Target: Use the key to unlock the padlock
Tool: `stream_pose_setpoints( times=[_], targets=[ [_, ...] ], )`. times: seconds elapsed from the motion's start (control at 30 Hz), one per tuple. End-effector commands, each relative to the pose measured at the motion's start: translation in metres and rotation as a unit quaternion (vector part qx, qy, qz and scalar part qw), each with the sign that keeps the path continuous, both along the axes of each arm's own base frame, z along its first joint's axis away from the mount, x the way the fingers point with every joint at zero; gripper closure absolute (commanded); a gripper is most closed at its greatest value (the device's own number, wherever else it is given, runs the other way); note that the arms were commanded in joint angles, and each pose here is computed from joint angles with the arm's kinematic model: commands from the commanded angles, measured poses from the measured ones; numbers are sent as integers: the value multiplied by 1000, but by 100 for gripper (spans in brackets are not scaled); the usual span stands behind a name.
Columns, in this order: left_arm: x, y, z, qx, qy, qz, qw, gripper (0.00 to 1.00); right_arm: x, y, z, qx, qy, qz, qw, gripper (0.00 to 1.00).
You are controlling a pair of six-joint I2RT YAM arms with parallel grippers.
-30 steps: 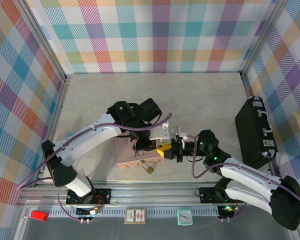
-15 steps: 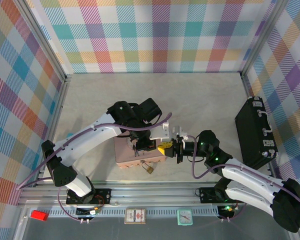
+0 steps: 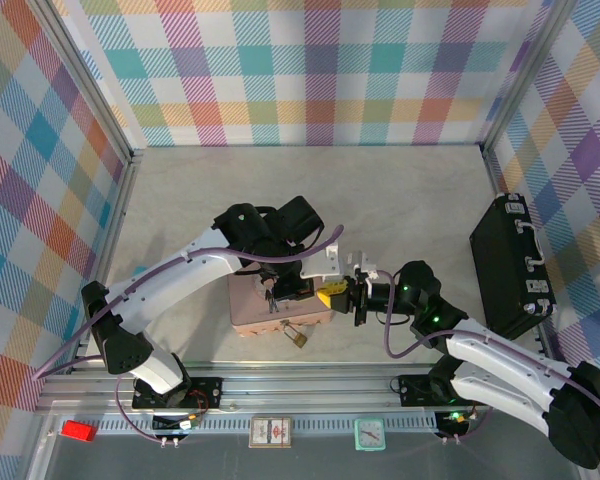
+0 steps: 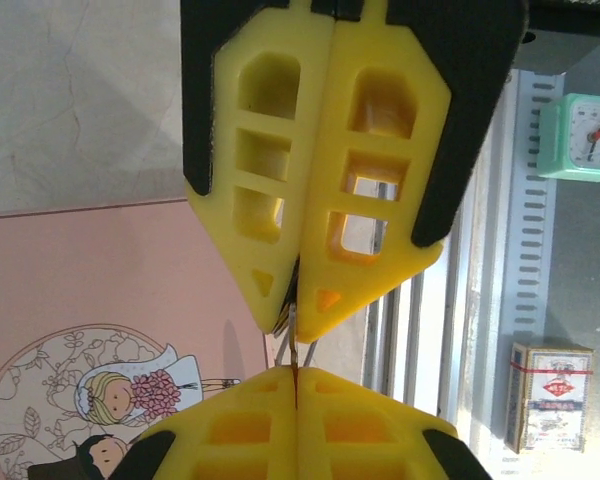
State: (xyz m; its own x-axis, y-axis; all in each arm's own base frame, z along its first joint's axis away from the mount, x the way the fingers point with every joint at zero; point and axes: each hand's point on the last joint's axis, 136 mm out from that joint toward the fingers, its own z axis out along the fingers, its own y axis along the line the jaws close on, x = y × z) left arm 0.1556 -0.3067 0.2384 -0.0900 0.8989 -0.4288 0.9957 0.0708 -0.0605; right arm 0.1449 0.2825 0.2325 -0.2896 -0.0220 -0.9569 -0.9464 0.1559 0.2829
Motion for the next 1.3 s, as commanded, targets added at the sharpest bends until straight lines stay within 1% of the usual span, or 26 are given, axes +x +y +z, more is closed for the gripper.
stream_pose_setpoints(
  times=[0.0,0.07,0.1,0.17,0.2,0.27,0.3,0.33,0.37,0.47,0.53,0.6,0.63,0.7,0.83,0.93,1.0,1.03,1.13,1.2,1.27],
  targets=[
    [8,-3,12,-26,-34,14,999,85,-1,-1,-1,-2,12,-2,1000,100],
    [18,-3,18,-49,-49,40,997,79,6,-3,-3,-3,22,-28,999,100],
    [25,-4,25,-71,-63,57,994,74,12,-6,-5,-7,30,-48,998,100],
    [38,-2,42,-125,-94,98,983,70,21,-12,-9,-12,42,-85,995,100],
    [43,1,54,-160,-102,120,974,67,27,-16,-12,-16,56,-112,992,100],
    [59,13,74,-222,-124,195,947,61,33,-23,-15,-20,75,-141,987,100],
    [69,24,81,-248,-134,247,927,56,35,-27,-16,-21,87,-155,984,100],
    [75,36,85,-265,-137,293,908,52,38,-31,-19,-22,100,-170,980,100],
    [77,45,83,-270,-131,324,897,51,40,-34,-20,-21,113,-183,976,100],
    [69,66,63,-246,-86,398,880,52,46,-48,-32,-25,161,-233,959,100],
    [61,82,40,-206,-50,449,868,52,50,-58,-40,-23,197,-267,943,100],
    [47,93,15,-167,-10,477,863,53,48,-61,-43,-14,221,-271,937,100],
    [38,99,1,-148,12,492,858,53,46,-62,-45,-9,234,-271,934,100],
    [21,104,-17,-128,37,508,851,53,43,-63,-48,1,255,-272,928,100],
    [-11,110,-39,-130,62,525,839,52,41,-67,-60,0,277,-279,920,100],
    [-31,122,-51,-121,64,541,830,51,40,-67,-63,-6,282,-280,918,100],
    [-42,134,-60,-109,63,557,821,50,40,-67,-65,-8,284,-281,917,100],
    [-47,142,-67,-97,66,570,813,49,41,-67,-64,-7,283,-282,917,100],
    [-61,150,-84,-81,73,585,804,47,43,-66,-63,-6,280,-284,917,100],
    [-65,147,-93,-77,76,586,803,45,44,-65,-63,-6,280,-283,917,100],
    [-67,136,-103,-75,77,581,807,44,45,-65,-64,-6,280,-285,917,100]
  ],
)
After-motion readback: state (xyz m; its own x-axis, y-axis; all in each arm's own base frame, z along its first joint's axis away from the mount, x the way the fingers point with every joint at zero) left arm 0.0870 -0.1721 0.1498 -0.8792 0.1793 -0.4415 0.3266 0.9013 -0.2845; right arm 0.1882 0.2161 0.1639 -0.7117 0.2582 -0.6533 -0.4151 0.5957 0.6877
